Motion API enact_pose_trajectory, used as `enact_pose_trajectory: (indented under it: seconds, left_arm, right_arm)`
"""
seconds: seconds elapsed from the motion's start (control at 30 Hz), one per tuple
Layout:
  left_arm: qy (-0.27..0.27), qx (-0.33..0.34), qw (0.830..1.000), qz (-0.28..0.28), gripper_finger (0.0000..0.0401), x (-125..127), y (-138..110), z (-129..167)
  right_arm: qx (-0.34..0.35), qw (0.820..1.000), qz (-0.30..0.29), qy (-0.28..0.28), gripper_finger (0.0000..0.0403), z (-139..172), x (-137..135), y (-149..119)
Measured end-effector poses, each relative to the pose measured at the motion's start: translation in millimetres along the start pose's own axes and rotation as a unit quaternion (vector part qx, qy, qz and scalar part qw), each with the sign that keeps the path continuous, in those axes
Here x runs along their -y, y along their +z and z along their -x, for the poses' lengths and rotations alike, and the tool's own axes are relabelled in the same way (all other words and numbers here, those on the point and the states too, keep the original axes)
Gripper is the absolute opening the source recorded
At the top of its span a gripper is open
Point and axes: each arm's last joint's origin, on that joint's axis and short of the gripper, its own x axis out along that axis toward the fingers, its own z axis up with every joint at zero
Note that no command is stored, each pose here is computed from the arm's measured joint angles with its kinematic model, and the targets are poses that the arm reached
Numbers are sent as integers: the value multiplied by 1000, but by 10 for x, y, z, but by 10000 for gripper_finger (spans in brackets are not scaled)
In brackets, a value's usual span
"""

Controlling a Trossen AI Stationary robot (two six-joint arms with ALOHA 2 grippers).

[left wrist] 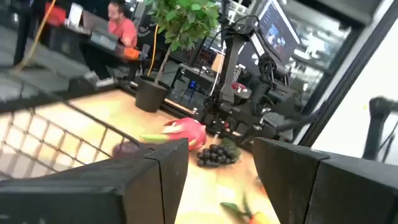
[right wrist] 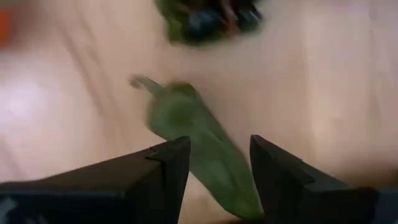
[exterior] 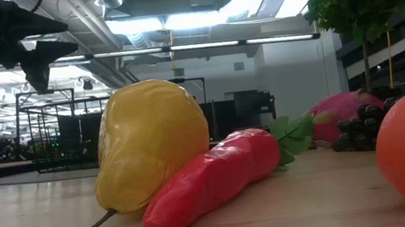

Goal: Build produce basket
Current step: Put the yellow starfruit into the black wire basket

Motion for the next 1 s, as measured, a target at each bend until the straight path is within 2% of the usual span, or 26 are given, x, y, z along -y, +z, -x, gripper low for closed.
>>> enact_pose_trajectory:
  seconds: [0.1, 0.2, 0.27, 0.47, 0.63, 0.83, 0.93, 1.0]
  left_arm:
    - [-20, 21, 999, 14, 170, 36, 42, -27]
    - [-96, 48, 994, -11, 170, 120, 119, -50]
    - [-128, 47, 991, -17, 170, 158, 120, -80]
    - [-120, -4, 992, -28, 169, 374, 224, -355]
    - [-122, -68, 983, -116, 170, 712, 241, -859]
    - [-115, -112, 952, -262, 170, 967, 80, -1455]
    - [-85, -170, 924, -333, 170, 974, -115, -1660]
    - [-53, -225, 897, -378, 170, 929, -263, -1752]
  right_arm:
    - [24, 999, 27, 29, 156, 4, -54, 47]
    - [42, 996, 57, 48, 156, 9, -94, 77]
    - [50, 995, 68, 56, 156, 12, -111, 90]
    - [51, 995, 69, 58, 156, 13, -115, 93]
    - [51, 995, 69, 58, 156, 13, -115, 93]
    - [51, 995, 69, 58, 156, 13, -115, 93]
    - [51, 995, 66, 58, 156, 13, -115, 93]
    - [51, 995, 66, 58, 156, 13, -115, 93]
